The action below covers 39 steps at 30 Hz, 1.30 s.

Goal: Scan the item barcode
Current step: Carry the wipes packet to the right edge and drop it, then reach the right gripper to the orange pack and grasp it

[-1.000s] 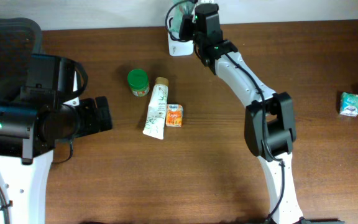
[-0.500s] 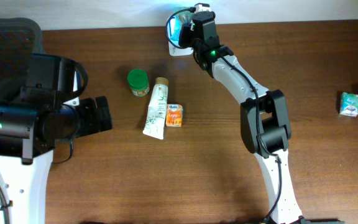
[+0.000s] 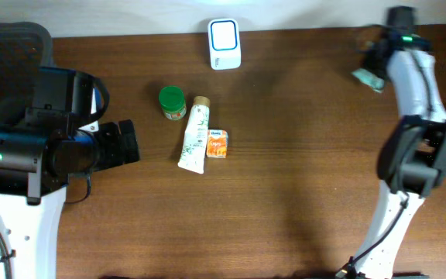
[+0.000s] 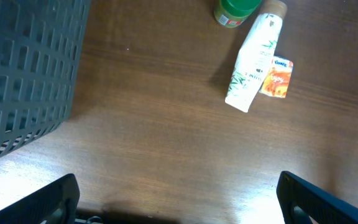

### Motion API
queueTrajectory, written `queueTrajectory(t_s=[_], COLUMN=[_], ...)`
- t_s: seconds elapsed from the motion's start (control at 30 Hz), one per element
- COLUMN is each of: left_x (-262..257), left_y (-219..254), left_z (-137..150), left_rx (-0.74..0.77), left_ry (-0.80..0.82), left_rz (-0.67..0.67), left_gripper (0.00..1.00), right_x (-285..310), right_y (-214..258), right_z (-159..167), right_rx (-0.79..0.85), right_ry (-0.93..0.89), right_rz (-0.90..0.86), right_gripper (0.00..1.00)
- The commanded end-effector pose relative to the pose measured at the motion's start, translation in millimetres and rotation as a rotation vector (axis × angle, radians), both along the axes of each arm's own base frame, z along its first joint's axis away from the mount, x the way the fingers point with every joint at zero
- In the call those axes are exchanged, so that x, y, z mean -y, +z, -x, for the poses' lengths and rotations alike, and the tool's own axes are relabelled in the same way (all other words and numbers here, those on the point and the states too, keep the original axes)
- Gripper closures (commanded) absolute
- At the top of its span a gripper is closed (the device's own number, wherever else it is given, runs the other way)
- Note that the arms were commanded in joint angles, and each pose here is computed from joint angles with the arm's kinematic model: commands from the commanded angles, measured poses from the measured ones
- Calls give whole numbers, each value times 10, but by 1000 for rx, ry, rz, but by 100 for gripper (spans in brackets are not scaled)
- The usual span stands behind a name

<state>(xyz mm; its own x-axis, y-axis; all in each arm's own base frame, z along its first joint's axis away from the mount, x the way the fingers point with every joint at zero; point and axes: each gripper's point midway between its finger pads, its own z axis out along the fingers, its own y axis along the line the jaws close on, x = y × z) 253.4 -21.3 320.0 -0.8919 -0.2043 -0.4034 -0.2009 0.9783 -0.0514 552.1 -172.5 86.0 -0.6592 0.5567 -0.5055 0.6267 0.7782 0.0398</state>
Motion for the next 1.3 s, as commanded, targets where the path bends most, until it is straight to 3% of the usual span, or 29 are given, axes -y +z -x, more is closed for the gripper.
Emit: queueTrajectory(t_s=[0.0,0.07,0.1,0.13,0.17,0.2,0.23,0.27,0.53,0.63,0.73,0.83,1.0,1.27], left_x=[-9,-9,-9,-8,-9,-9,-9,-9,-9,-9,-9,-9,-9,-9], left_y=[38,38,38,39,38,38,38,38,38,38,38,38,40,38], left_z=[18,18,18,17,18,18,18,18,18,18,18,18,18,18], left_rx=[17,17,17,17,17,17,17,17,17,17,17,17,17,17], left_ry=[11,11,11,11,11,11,11,11,11,11,11,11,11,11], left_rz=[3,4,3,4,4,3,4,3,3,3,4,3,3,4], left_gripper=[1,1,1,1,1,1,1,1,1,1,1,1,1,1], right_x=[641,934,1049,1140,1203,1254,1257,1243,327,-615,-1382,-1997,-2583,-3723], right_y=[95,12,-30,-65,-84,-112,-126,-132,-104,25,107,-65,-365,-457], right_z=[366,571,671,752,803,851,857,847,344,113,100,280,786,1251], right_rx=[-39,-69,-87,-101,-106,-109,-104,-98,4,70,54,-107,-411,-492], right_ry=[-138,-197,-224,-245,-258,-269,-267,-255,109,335,477,543,621,858], right_rz=[23,4,-1,-9,-15,-29,-48,-66,-296,-521,-660,-592,-275,-193], right_gripper=[96,96,92,81,64,23,8,4,1,1,2,2,1,1])
